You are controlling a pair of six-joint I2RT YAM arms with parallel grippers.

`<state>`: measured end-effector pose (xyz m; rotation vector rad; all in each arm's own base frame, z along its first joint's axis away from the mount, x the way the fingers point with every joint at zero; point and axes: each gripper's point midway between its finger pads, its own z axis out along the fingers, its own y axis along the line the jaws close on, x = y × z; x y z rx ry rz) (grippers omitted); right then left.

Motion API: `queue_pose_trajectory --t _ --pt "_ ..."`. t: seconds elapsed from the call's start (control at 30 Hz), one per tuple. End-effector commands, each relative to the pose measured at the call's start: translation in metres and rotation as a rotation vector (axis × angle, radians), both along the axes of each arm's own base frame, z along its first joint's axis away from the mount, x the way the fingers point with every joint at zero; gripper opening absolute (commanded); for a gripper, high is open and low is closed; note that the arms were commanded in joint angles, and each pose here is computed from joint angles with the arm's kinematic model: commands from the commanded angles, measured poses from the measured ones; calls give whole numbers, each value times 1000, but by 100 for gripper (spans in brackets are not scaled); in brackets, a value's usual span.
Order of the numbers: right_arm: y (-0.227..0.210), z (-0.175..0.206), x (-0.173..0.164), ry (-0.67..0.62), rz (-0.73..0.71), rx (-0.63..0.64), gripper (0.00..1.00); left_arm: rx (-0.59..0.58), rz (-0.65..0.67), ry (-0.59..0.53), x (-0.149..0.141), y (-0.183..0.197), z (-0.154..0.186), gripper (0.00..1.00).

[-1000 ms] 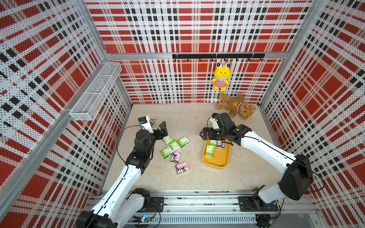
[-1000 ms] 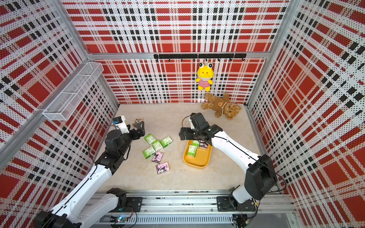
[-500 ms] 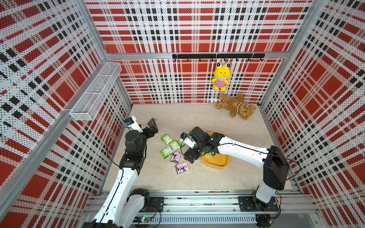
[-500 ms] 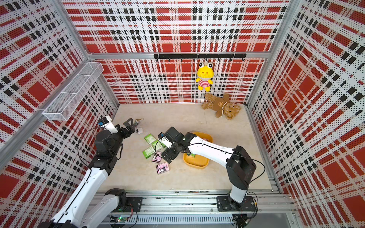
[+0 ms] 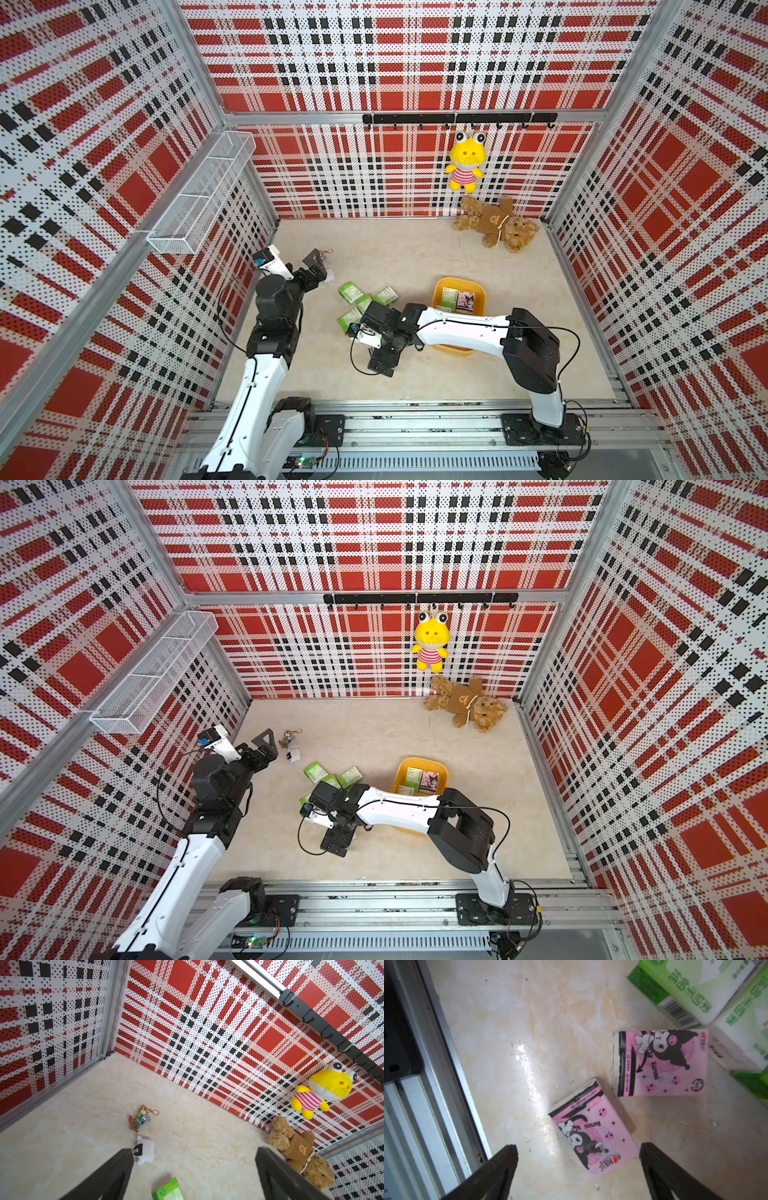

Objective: Put the pocket tissues into the storage box
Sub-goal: Pick up the pocket tissues from the center of the board.

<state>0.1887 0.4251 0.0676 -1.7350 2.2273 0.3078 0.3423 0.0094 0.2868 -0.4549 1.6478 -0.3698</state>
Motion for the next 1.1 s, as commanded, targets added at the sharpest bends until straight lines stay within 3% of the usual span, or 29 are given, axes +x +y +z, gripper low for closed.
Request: queue_pose_trajectory --t 0.0,0.27,0.8,1.07 --pt "-7 -8 12 -55 31 -82 100 18 4 -24 -1 2 13 99" --pt "-18 -21 11 -59 80 -151 100 29 14 -8 -4 6 5 99" --pt "-12 -35 6 -14 103 -161 100 36 22 3 -4 9 0 99" --pt "-9 -38 9 -22 91 -165 90 28 18 9 -4 8 -4 99"
